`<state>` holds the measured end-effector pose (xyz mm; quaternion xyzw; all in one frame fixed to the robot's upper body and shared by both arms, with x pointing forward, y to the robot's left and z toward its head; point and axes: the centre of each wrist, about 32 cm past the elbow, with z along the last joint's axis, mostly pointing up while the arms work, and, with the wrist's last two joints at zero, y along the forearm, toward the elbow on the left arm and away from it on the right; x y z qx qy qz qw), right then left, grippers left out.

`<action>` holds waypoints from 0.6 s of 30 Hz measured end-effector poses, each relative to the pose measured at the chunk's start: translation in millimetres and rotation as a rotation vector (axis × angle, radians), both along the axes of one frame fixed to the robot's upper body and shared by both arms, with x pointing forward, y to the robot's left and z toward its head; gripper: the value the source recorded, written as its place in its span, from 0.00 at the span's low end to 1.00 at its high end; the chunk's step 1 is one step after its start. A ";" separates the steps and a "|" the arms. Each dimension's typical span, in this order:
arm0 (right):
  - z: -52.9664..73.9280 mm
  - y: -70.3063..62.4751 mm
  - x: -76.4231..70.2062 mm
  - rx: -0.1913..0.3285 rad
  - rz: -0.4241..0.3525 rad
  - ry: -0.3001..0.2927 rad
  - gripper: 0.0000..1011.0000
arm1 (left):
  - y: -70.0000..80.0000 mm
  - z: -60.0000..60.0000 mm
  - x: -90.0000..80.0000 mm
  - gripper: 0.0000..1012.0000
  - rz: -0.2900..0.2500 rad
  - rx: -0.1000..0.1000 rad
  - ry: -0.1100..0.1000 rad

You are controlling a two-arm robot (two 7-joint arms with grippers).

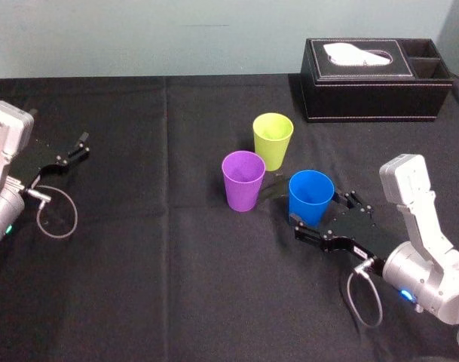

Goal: Stack the three plastic cups sequentially using one hand.

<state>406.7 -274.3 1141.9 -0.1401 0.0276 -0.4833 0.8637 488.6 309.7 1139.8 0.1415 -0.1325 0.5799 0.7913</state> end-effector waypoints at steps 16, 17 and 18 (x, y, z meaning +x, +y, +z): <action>-4.6 6.3 9.8 0.016 -0.045 0.005 0.99 | 0.0 0.0 0.0 1.00 0.000 0.000 0.000; -5.3 6.7 10.4 0.020 -0.046 0.007 0.99 | 0.0 0.0 0.0 1.00 0.000 0.000 0.000; -5.8 7.0 10.8 0.021 -0.046 0.009 0.99 | 0.0 0.0 0.0 1.00 0.000 0.000 0.000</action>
